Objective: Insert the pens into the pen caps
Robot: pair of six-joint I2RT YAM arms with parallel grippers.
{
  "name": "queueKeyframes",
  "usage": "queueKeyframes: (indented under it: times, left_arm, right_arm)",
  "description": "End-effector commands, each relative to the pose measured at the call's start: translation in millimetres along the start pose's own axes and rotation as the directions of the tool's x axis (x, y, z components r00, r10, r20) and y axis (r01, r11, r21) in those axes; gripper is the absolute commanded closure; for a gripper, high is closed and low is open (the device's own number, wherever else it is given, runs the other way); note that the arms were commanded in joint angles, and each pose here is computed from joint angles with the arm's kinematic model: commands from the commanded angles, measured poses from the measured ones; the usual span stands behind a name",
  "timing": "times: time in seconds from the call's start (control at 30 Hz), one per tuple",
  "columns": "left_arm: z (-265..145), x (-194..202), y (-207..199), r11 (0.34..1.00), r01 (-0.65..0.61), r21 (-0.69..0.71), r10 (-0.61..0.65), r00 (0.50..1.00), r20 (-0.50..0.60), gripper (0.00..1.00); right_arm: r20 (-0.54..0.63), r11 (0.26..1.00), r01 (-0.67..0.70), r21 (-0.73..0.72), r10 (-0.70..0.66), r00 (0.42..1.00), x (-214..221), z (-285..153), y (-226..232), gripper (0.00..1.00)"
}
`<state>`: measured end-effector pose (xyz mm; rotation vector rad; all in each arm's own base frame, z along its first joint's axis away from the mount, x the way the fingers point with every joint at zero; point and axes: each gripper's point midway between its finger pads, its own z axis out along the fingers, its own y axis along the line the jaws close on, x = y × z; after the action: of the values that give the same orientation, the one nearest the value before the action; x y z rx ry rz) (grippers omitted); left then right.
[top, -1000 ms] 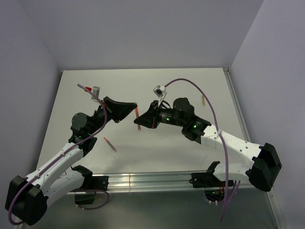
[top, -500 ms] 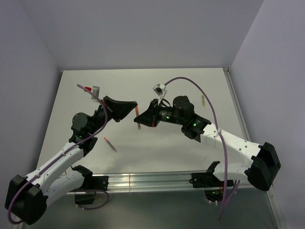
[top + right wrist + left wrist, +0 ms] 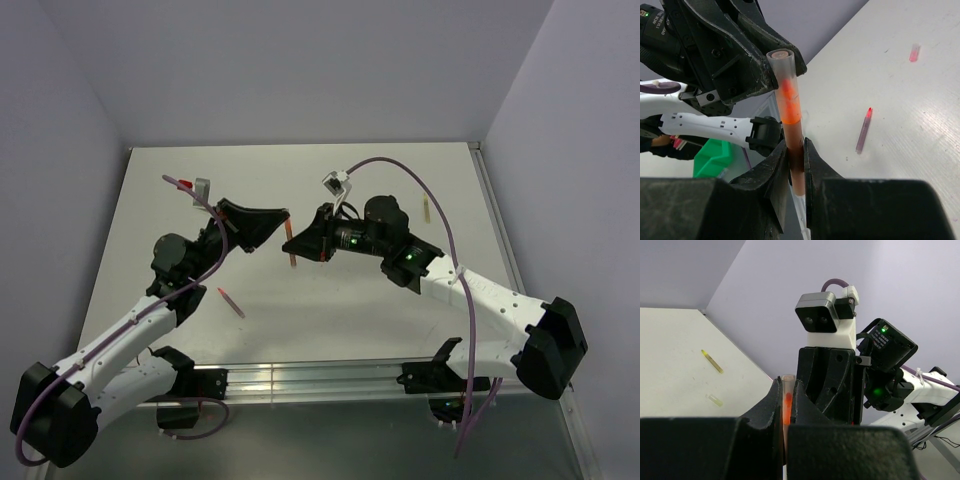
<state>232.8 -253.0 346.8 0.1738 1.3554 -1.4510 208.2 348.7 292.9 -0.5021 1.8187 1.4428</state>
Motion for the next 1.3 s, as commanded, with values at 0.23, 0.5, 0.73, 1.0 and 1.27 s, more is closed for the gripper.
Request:
queueKeyframes:
  times: [0.23,0.5,0.73,1.0,1.27]
  left_arm:
    - [-9.7,48.4,-40.3,0.983,0.040,0.179,0.002,0.973,-0.230,1.00]
    - [-8.4,53.7,-39.7,0.984,0.044,0.173,-0.001,0.969,-0.246,1.00]
    - [-7.4,56.8,-41.5,0.984,0.043,0.175,0.004,0.966,-0.257,1.00]
    - [-6.6,54.4,-43.0,0.985,0.036,0.170,0.007,0.969,-0.246,1.00]
    - [3.7,29.5,-51.4,0.987,-0.010,0.159,0.038,0.984,-0.172,1.00]
  right_arm:
    - [0.393,0.996,0.055,0.071,-0.078,0.916,-127.5,-15.0,6.6,1.00]
    - [0.406,0.996,0.054,0.064,-0.075,0.911,-135.0,-15.3,6.5,1.00]
    - [0.416,0.996,0.056,0.068,-0.079,0.906,-140.8,-16.4,6.7,1.00]
    - [0.409,0.996,0.055,0.067,-0.078,0.909,-141.4,-18.1,4.4,1.00]
    - [0.386,0.997,0.056,0.059,-0.075,0.920,-133.6,-20.8,7.0,1.00]
